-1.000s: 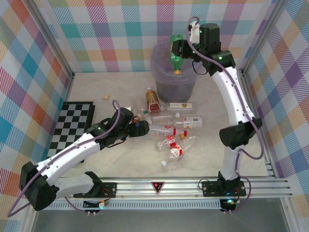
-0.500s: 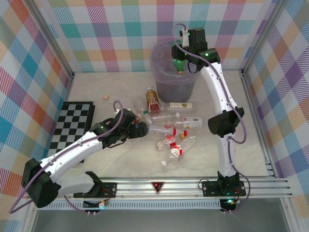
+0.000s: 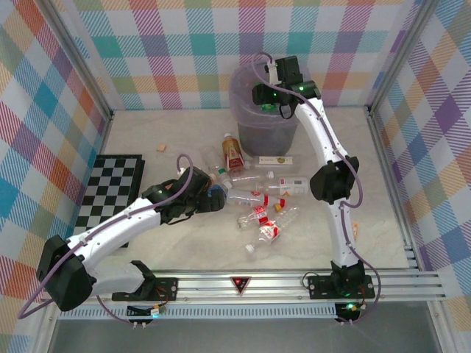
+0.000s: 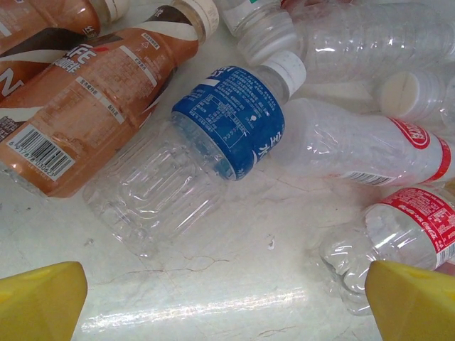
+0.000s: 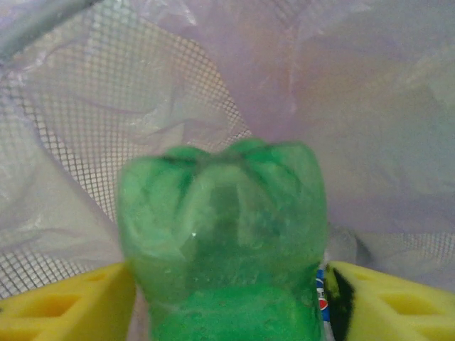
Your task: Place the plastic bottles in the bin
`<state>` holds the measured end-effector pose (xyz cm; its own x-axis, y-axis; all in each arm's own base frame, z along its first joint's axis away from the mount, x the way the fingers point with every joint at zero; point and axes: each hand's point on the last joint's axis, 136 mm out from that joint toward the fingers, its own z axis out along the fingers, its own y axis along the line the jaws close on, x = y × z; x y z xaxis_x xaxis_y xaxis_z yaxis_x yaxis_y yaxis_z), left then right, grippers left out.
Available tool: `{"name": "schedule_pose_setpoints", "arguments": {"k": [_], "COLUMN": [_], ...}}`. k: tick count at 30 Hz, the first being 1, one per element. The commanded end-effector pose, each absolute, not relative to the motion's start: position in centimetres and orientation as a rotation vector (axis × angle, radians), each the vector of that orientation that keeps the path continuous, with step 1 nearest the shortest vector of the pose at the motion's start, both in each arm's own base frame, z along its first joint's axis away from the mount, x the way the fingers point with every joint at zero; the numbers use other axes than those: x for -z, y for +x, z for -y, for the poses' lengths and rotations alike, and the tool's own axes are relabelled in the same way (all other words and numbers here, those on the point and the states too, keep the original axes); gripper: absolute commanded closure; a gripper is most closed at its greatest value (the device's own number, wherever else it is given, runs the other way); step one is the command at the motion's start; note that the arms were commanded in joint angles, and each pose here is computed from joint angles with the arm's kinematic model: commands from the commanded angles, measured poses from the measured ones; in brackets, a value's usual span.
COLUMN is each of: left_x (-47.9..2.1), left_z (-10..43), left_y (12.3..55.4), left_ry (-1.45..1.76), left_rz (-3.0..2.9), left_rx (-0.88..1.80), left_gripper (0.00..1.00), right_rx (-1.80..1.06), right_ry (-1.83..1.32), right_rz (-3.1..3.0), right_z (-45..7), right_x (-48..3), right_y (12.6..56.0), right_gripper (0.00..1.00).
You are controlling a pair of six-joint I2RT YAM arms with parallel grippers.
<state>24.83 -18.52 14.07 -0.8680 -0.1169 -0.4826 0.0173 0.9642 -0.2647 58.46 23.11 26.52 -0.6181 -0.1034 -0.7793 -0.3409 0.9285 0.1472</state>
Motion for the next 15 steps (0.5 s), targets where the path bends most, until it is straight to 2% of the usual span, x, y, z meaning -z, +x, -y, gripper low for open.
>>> {"name": "schedule_pose_setpoints", "arguments": {"k": [1,6,15], "left_x": [-14.8,-14.9,-15.3], "left_z": [18.8,19.1,18.9], "left_y": [24.9,25.0,25.9], "left_ry": [-0.033,-0.007,0.07], "left_rz": [-2.592,-2.593,-2.589], "left_rx": [0.349,0.352,0.266], "left_gripper": [0.0,0.0,0.0], "right_rx": [-0.367,-0.357,-0.392], "right_ry": [-0.338,-0.351,-0.363], "right_rz": [-2.205,-2.16,-2.014], "right_z": [-23.2,-22.8,-21.7], "right_x": [-27.8,-30.3,-39.3], "right_y": [58.1,57.4,53.5], "right_gripper": [0.19,0.12,0.06]}}
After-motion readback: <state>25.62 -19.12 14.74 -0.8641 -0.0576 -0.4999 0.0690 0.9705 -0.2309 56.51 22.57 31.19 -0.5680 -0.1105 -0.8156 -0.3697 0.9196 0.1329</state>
